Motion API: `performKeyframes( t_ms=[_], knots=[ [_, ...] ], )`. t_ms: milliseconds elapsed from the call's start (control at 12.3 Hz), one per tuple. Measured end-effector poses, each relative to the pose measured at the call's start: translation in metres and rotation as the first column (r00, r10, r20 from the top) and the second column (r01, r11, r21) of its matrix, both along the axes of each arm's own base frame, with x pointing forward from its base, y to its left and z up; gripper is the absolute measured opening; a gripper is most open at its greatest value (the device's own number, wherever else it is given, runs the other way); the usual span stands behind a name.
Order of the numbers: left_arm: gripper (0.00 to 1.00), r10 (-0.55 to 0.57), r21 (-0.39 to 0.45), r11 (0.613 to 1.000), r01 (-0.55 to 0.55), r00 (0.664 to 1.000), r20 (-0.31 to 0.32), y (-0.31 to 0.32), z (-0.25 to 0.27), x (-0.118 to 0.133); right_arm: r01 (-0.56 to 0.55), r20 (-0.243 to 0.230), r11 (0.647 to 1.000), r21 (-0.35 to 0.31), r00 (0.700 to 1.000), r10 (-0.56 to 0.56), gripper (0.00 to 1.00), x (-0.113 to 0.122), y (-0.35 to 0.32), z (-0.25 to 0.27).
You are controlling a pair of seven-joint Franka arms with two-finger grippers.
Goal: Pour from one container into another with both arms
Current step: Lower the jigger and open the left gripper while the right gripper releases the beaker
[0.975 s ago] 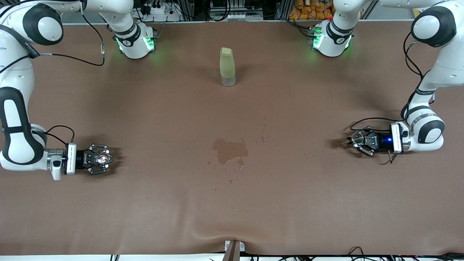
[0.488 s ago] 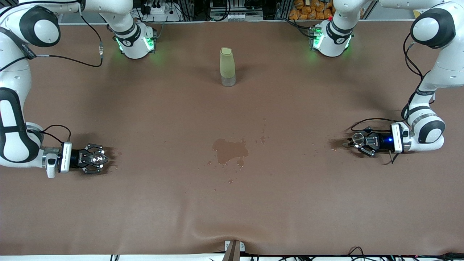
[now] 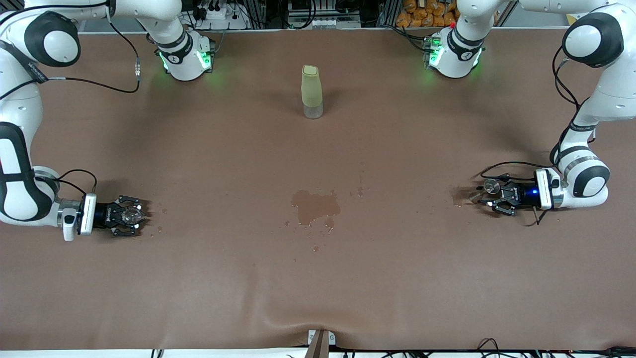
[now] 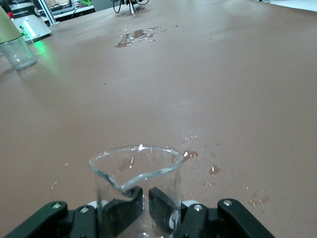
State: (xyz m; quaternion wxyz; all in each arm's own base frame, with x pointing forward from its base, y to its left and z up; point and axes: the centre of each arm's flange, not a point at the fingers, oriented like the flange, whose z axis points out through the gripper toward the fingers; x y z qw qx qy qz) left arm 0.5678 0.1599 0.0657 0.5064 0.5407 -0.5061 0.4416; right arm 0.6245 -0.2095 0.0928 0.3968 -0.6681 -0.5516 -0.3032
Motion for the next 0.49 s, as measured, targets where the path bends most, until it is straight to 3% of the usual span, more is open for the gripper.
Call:
performKeyframes(
  t_ms=[81,325,488],
  knots=[
    [0.67,0.003,0.005,1.000,-0.003,1.000,-0.030,0.002,-0.001,-0.001,0.016,0.000,1.000,0.013,1.000,-0.016,0.22,-0.001,-0.001,-0.002],
    [0.99,0.000,0.076,0.997,0.011,0.991,-0.137,0.025,0.001,-0.002,0.039,0.001,0.998,0.043,0.999,-0.039,0.56,0.000,0.001,-0.003],
    [1.00,-0.001,0.152,0.988,0.034,0.977,-0.211,0.045,0.014,0.009,0.041,0.001,0.998,0.045,0.999,-0.041,0.80,0.000,0.000,-0.003]
  ],
)
